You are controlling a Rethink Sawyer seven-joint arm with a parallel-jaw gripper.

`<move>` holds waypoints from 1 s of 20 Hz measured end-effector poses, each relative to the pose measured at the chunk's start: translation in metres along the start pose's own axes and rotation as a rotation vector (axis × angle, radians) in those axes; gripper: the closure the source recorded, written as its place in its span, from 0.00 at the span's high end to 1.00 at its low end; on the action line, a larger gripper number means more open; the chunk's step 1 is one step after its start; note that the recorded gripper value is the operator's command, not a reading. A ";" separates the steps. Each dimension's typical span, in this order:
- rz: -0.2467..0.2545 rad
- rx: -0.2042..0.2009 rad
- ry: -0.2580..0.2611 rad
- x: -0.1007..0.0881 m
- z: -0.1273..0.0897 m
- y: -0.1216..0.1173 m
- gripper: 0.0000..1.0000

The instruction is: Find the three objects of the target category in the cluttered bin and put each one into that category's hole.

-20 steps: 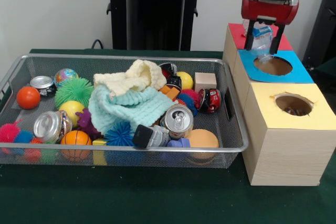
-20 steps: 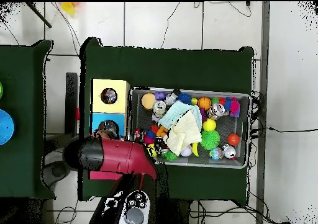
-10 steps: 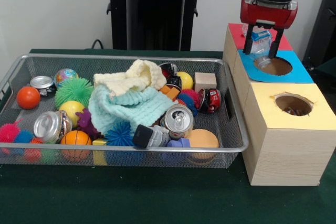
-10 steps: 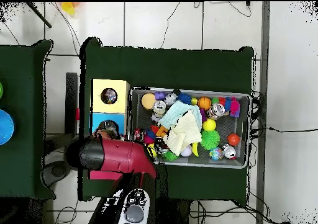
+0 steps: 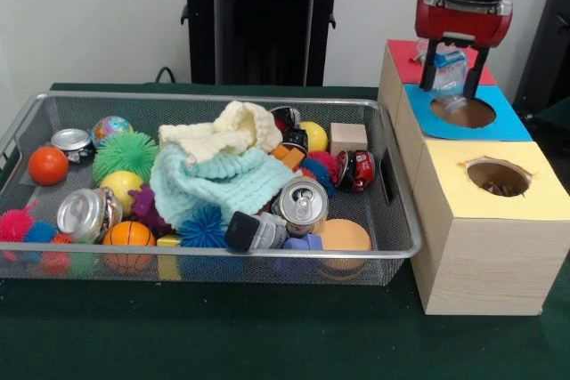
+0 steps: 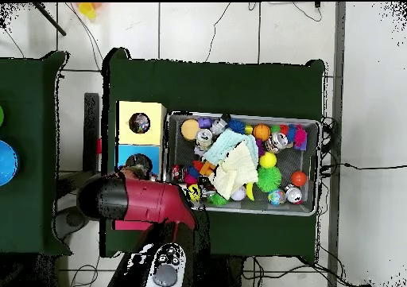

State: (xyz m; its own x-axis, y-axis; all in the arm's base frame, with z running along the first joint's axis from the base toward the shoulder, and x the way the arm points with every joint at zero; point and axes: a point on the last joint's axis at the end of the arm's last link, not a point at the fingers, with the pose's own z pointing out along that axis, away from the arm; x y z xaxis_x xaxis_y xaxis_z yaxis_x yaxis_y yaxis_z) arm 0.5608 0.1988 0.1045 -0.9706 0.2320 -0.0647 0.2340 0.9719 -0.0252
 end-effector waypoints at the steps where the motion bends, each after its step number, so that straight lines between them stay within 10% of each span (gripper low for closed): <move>1: -0.003 -0.001 -0.001 0.001 0.000 0.002 0.00; 10: -0.024 -0.015 -0.006 0.010 -0.004 0.026 0.00; 11: -0.022 -0.017 -0.004 0.011 -0.003 0.029 1.00; 20: 0.007 -0.022 0.007 0.006 0.002 0.024 1.00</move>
State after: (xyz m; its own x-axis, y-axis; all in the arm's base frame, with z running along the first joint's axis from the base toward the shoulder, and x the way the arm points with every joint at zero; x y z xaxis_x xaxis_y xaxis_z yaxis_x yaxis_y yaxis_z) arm 0.5609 0.2235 0.1015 -0.9694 0.2386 -0.0576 0.2392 0.9710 -0.0023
